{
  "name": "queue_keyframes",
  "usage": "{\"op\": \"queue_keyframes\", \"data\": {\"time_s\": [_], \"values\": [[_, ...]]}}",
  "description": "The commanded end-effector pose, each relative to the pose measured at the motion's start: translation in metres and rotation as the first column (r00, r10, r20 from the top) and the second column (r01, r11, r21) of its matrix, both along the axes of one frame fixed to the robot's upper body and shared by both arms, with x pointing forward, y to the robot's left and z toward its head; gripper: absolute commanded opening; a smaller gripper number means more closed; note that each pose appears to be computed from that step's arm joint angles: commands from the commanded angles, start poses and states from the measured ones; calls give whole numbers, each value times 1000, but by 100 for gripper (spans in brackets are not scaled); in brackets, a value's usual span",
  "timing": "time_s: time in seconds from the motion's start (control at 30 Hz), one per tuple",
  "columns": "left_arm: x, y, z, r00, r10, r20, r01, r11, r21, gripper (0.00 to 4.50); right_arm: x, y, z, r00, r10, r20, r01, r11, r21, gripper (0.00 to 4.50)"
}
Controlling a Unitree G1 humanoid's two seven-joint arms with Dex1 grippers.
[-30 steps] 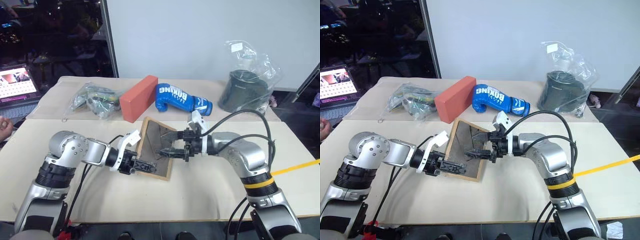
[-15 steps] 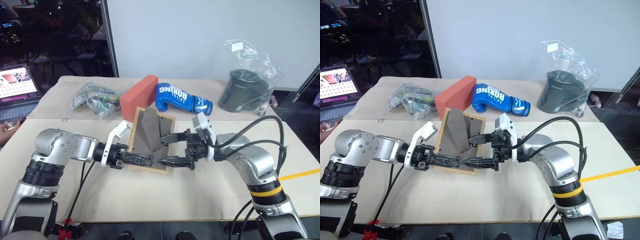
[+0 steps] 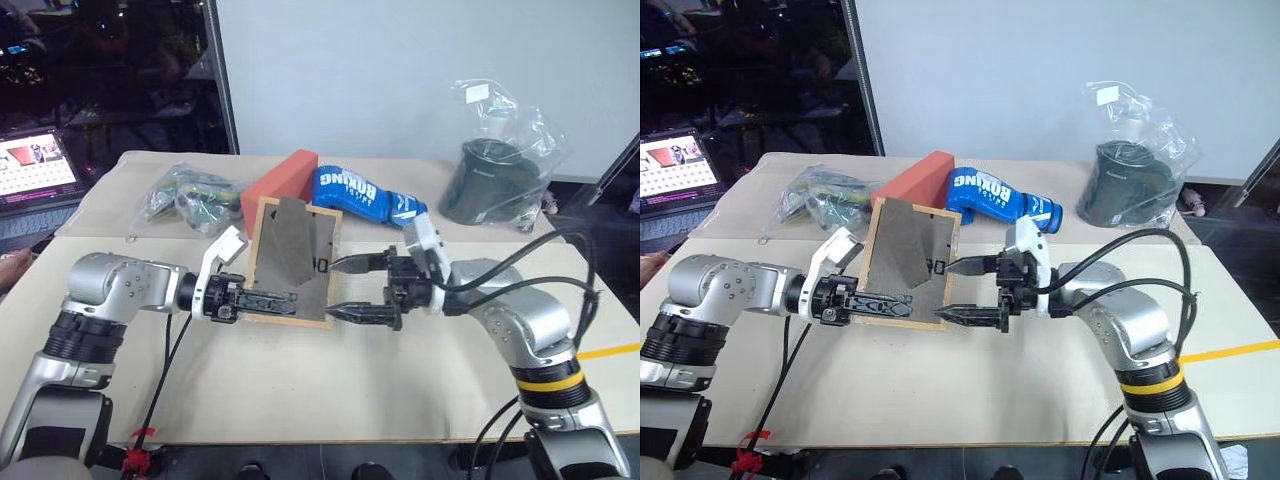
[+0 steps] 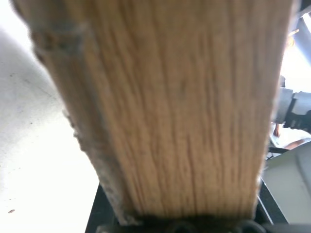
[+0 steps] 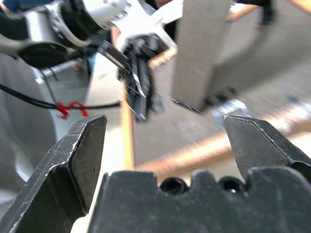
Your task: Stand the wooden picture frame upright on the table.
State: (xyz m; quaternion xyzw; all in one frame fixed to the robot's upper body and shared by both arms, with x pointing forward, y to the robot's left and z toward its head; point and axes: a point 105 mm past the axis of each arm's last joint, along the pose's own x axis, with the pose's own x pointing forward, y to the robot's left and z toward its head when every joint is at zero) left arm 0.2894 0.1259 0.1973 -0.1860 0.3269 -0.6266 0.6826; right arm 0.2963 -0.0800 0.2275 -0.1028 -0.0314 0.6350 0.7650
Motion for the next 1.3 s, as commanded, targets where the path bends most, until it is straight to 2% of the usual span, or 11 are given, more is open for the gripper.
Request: {"op": "queue_keyframes", "data": {"time_s": [0.03,0.1,0.13,0.17,0.23,0.33,0.47,0.67,0.9,1.2,1.3], "values": [[-8,0,24,998,-57,-9,56,995,-82,95,10,-20,18,981,-88,173,93,995,-23,446],[-10,0,29,997,-65,-49,59,991,-118,95,29,-35,16,893,-167,419,243,961,-134,446],[-9,1,31,995,-64,-81,52,988,-143,95,38,-43,18,728,-136,672,365,906,-213,446],[-9,0,32,992,-67,-106,50,986,-160,95,39,-44,21,605,-88,792,403,891,-209,446],[-13,-2,33,985,-90,-147,61,980,-189,95,34,-41,24,354,-5,935,444,881,-163,446],[-17,-5,30,977,-111,-180,71,974,-216,95,27,-37,15,193,19,981,437,894,-103,446],[-22,-10,22,969,-137,-206,91,972,-219,95,25,-28,4,97,12,995,427,903,-52,446],[-30,-18,12,954,-174,-242,126,972,-200,95,27,-8,19,-85,-29,996,392,918,60,446],[-29,-19,9,951,-166,-260,119,975,-188,95,23,4,21,-157,-14,987,347,935,69,446],[-34,-21,1,946,-172,-275,136,980,-143,95,22,11,19,-139,-10,990,320,946,55,145],[-36,-21,0,950,-170,-261,140,982,-128,95,22,12,18,-134,-15,991,317,947,57,122]]}}
